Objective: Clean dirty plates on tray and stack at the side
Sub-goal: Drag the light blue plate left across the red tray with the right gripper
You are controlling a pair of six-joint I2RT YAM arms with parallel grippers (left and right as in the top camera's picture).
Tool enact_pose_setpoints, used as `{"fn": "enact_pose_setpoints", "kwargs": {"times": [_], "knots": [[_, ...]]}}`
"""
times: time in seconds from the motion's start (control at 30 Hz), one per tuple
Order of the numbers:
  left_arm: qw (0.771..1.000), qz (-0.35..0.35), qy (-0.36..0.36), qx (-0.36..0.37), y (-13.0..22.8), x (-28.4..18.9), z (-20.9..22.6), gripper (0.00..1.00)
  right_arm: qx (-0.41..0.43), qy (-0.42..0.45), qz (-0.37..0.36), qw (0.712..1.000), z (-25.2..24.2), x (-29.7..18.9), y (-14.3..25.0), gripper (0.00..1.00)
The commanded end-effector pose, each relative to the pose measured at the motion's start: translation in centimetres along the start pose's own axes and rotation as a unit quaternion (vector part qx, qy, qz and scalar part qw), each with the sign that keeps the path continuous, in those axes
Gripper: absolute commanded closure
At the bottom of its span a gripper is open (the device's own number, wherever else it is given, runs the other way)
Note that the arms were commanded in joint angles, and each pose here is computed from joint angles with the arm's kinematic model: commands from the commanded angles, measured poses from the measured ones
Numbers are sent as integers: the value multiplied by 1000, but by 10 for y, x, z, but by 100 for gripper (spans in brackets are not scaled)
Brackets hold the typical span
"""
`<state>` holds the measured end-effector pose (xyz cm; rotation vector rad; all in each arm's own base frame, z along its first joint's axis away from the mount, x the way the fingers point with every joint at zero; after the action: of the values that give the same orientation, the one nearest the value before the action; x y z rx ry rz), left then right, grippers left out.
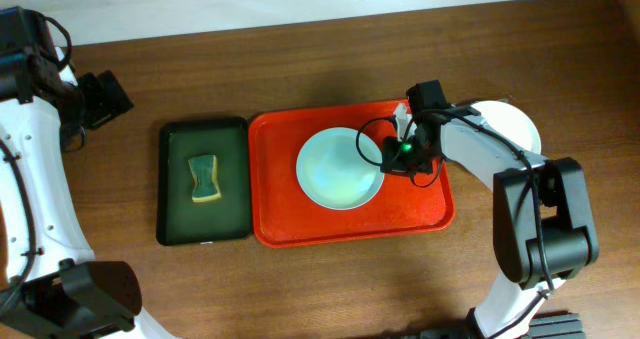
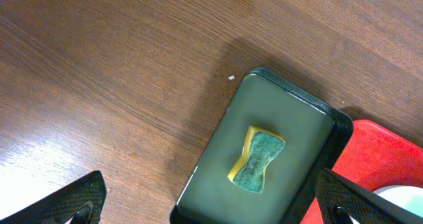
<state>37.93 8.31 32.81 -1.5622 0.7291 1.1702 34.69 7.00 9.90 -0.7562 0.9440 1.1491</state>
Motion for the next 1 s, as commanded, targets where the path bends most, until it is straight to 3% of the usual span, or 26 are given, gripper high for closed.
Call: {"fn": "enact_pose_setpoints", "kwargs": {"times": [0.0,0.23,0.27,0.33,0.5,0.6,0.97], "knots": [[1000,-3,0,-8,0,-2,1,1,32,4,21,999,-2,8,7,96],[1000,-3,0,-8,0,-2,1,1,27,-4,4,1000,4,-4,5,96],[1000,-3,0,-8,0,-2,1,1,27,-3,5,1000,4,-3,5,77],[1000,-3,0,-8,0,-2,1,1,21,30,-9,999,-1,-1,3,71],[1000,-3,0,-8,0,-2,1,1,-11,53,-22,998,12,11,6,72],[1000,-3,0,-8,0,-2,1,1,-22,77,-34,996,16,16,7,96],[1000,-3,0,-8,0,-2,1,1,-41,-112,13,993,63,-9,6,96]]}}
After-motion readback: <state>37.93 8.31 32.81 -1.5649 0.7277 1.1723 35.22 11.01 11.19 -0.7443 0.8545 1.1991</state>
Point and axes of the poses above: each gripper's point midway between its finger pads, its own x axis out along the fingers, its own z axis along the line the jaws close on, y = z × x, the point moved 9 cm from there along -x, back along the fingers, and after that the axes turned 9 degrees about x, right-handed, at the moved point
